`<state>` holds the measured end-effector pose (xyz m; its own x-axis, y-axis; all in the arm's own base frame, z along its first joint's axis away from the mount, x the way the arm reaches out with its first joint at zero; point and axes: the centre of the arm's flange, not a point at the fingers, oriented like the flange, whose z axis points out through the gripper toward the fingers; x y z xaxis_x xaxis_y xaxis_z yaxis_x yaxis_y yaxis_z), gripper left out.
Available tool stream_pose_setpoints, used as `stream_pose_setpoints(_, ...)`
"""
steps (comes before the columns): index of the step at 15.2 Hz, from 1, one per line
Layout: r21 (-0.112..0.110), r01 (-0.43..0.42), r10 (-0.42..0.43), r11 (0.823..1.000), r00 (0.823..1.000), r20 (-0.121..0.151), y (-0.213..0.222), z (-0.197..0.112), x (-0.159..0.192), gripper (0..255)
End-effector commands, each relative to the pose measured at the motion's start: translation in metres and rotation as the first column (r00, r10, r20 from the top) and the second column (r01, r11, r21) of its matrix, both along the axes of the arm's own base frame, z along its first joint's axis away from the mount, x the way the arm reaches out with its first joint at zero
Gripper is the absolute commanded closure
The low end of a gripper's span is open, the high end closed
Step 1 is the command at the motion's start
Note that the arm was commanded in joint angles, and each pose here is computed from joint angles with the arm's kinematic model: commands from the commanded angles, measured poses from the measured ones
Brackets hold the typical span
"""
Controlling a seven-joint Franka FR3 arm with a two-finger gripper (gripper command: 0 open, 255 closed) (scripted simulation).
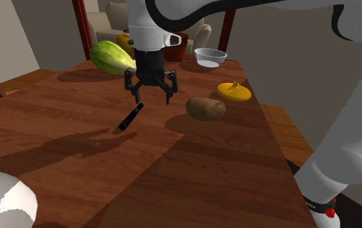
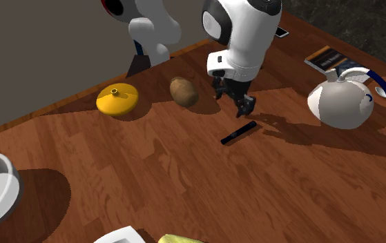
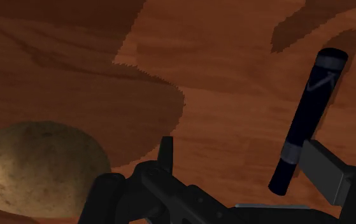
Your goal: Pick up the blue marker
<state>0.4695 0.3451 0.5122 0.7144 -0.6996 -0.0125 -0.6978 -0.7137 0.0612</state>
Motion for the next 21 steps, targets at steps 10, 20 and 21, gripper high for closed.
stream_pose_setpoints(10,-0.017,0.149,-0.149,0.989,0.989,0.015,0.043,-0.046,0.059,0)
stream_pose_setpoints(20,-0.017,0.149,-0.149,0.989,0.989,0.015,0.043,-0.06,0.059,255)
stream_pose_setpoints(21,-0.017,0.149,-0.149,0.989,0.989,0.015,0.043,-0.06,0.059,255)
